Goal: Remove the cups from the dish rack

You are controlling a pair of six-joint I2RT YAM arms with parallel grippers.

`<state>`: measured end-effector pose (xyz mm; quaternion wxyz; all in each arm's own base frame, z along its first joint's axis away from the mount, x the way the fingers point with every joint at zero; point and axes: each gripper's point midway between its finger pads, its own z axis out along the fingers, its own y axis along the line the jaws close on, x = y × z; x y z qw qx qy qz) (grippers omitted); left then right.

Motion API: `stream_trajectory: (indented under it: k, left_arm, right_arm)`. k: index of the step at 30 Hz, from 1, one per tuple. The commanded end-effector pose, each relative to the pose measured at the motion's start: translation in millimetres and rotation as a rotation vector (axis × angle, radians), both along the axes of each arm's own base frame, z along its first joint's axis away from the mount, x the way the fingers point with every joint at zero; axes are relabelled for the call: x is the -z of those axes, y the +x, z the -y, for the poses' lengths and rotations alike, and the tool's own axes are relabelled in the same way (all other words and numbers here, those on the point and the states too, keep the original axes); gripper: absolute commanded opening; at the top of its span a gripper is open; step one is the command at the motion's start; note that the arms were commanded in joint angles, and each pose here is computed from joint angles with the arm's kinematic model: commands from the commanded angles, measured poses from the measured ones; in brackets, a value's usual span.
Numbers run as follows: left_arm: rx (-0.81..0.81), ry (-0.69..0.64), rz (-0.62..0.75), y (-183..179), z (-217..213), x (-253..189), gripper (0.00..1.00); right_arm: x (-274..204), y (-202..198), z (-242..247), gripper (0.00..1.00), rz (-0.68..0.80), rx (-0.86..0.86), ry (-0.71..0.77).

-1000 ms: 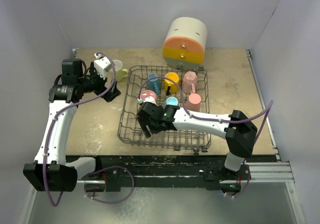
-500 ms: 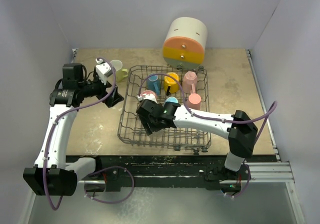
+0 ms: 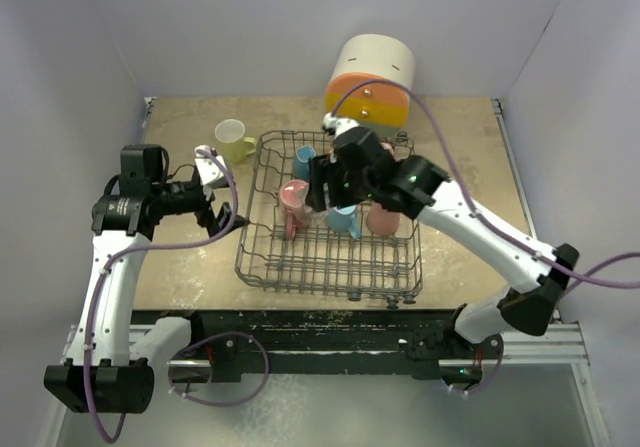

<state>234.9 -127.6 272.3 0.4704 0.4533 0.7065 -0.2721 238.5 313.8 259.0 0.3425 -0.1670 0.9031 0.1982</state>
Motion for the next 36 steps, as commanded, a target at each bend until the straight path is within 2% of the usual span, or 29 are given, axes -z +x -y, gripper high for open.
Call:
stream_trajectory:
  k: [1,6,11,16,23,26,36]
  left_arm:
    - [0.171,-0.014,0.169,-21.3,12.3,-9.8,0.99]
    - [0.22,-0.049,0.226,-18.6,19.7,-26.8,0.99]
    - [0.247,-0.058,0.263,-18.1,22.9,-44.3,0.99]
    - [0.268,-0.09,0.32,-32.6,26.9,-68.7,0.94]
    - [0.281,-0.163,0.368,-47.5,33.3,-97.7,0.88]
    - [0.273,-0.197,0.354,-48.1,35.2,-107.7,0.86]
    - [0.285,-0.326,0.289,-55.3,43.3,-144.4,0.75]
  right_arm:
    - [-70.6,-5.6,-6.9,0.27,0.033,-0.114,0.245]
    - [-101.3,-19.5,-21.4,0.27,-0.019,-0.254,0.453]
    - [-120.9,-35.3,-30.6,0.27,-0.161,-0.404,0.717]
    - [-128.5,-48.2,-33.4,0.27,-0.286,-0.51,0.907]
    - [-141.8,-57.1,-37.1,0.27,-0.371,-0.58,1.068]
    - [-152.9,-53.8,-37.6,0.27,-0.352,-0.576,1.139]
    - [-154.9,-46.6,-39.9,0.24,-0.385,-0.52,1.207]
